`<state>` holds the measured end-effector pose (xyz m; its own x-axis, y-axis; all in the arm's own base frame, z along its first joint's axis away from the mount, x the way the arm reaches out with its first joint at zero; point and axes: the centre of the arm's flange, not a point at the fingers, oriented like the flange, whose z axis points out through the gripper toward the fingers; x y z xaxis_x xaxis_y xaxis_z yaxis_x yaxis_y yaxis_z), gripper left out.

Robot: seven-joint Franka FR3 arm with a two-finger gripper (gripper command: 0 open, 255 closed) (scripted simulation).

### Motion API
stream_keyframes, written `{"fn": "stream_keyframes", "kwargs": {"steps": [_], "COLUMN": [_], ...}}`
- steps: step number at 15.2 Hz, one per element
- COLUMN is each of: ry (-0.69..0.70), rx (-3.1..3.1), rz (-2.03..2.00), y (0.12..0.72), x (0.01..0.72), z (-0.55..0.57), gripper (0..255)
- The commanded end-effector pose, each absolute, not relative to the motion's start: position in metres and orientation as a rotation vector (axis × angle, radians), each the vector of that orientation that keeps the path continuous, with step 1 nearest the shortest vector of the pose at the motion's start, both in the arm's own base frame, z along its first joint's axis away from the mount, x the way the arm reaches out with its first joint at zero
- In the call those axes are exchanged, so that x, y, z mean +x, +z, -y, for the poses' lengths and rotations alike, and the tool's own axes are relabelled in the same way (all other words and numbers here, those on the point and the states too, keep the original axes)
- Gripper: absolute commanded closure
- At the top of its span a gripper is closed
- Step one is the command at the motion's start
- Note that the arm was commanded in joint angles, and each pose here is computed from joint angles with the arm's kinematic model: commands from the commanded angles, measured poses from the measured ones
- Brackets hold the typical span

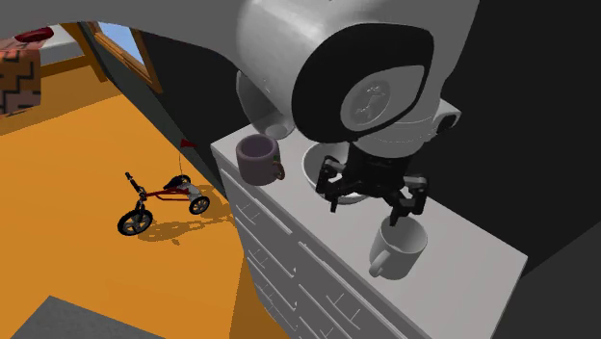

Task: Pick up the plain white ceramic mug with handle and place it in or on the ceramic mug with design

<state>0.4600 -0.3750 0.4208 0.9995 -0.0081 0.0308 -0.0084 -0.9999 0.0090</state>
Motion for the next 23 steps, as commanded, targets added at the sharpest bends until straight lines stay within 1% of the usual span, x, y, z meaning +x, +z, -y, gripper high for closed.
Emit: {"fn": "stream_keyframes", "kwargs": {"steps": [1, 10, 18, 19, 23], "ry": [0.048, 0.048, 0.048, 0.048, 0.048], "rx": [3.135, 3.137, 3.137, 3.137, 3.137], "rz": [0.012, 0.013, 0.013, 0.013, 0.013], "y": [0.407, 0.361, 0.361, 0.361, 0.361], "x": [0.467, 0.473, 0.473, 0.473, 0.473], "z": [0.401, 0.413, 0.413, 0.413, 0.413], "gripper": [0, 0, 0, 255, 255]}}
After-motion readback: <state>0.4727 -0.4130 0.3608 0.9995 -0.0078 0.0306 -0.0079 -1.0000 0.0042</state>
